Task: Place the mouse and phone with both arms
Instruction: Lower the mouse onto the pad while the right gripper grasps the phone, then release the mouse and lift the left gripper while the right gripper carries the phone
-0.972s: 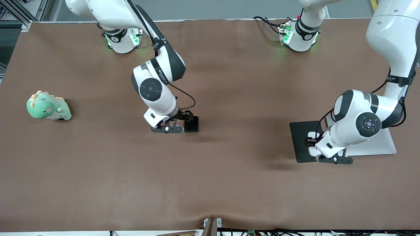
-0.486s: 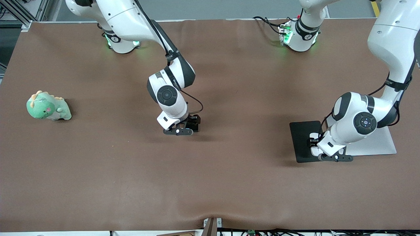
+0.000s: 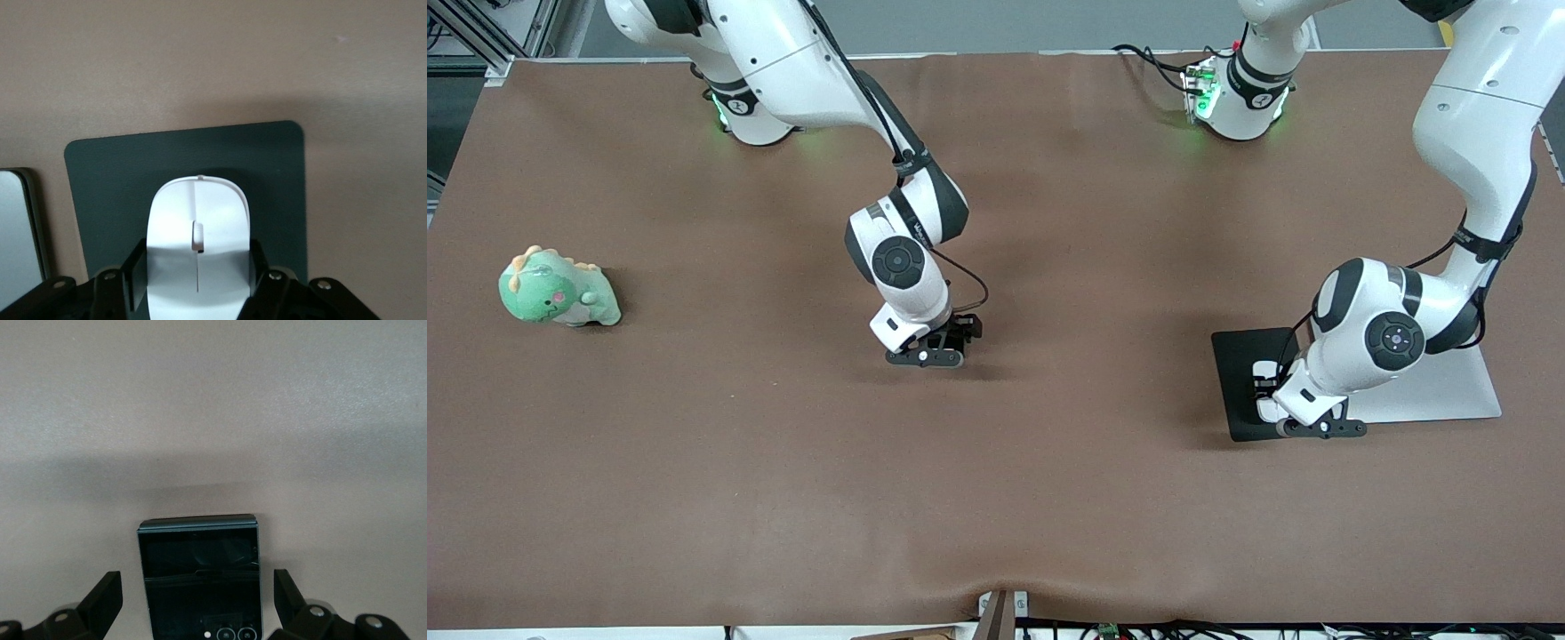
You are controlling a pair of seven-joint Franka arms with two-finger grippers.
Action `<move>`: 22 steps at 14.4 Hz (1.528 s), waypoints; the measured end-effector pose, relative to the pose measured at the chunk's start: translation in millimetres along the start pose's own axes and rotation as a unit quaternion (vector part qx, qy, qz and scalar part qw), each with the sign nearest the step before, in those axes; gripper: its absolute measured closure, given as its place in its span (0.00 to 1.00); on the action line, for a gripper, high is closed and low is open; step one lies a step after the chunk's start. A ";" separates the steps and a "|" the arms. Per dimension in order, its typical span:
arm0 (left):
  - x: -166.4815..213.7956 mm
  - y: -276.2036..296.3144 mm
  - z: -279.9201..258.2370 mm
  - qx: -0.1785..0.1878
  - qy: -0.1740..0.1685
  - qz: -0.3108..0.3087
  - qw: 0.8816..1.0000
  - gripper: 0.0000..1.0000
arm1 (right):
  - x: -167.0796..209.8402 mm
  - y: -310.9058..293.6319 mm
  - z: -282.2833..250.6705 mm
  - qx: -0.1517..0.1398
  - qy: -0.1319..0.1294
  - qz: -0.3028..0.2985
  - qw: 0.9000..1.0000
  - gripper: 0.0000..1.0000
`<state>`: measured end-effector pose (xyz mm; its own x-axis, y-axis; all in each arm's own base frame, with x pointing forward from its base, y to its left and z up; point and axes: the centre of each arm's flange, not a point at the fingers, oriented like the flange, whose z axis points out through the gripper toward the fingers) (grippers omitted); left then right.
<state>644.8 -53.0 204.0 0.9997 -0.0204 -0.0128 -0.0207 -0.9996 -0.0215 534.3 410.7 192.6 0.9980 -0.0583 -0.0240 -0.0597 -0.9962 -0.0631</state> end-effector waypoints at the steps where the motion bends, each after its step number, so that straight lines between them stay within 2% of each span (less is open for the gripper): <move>1: -0.5 -0.1 3.1 0.006 0.000 -0.002 1.000 0.39 | -0.7 -0.5 1.0 -0.001 -0.001 -0.001 1.000 0.00; 9: -4.3 2.7 13.1 0.013 -0.005 -0.005 1.000 0.39 | -11.8 -8.1 18.4 -0.014 -0.001 -0.020 1.000 0.03; 11: -5.4 3.2 14.2 0.013 -0.006 -0.004 1.000 0.39 | -12.3 -9.6 17.6 -0.024 0.005 -0.034 0.999 0.20; 12: -5.8 3.3 14.7 0.013 -0.007 -0.004 1.000 0.38 | -12.4 -10.5 16.8 -0.027 0.004 -0.037 0.999 0.21; 13: -6.1 3.4 15.4 0.013 -0.008 -0.004 1.000 0.33 | -12.4 -10.4 16.0 -0.032 -0.002 -0.038 0.999 0.21; 16: -6.2 3.3 15.8 0.012 -0.008 -0.004 1.000 0.06 | -3.1 -4.1 1.0 -0.052 -0.029 -0.027 0.998 0.21; 17: -5.1 3.5 14.4 0.012 -0.006 -0.004 1.000 0.00 | 4.1 2.7 -7.5 -0.054 -0.033 -0.020 0.998 0.21; 19: 0.6 4.8 2.5 0.013 0.007 -0.003 1.000 0.00 | 19.2 19.7 -26.0 -0.053 -0.035 -0.002 0.998 0.21; 22: 13.0 1.9 -52.7 0.031 0.039 -0.005 0.999 0.00 | 39.7 52.3 -41.1 -0.054 -0.045 0.028 0.997 0.21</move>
<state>658.4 -56.3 256.5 0.9977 -0.0140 0.0664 -0.0085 -0.9966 -0.0823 571.7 353.7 229.4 0.9870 -0.1124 -0.1144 -0.1074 -0.9930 0.0493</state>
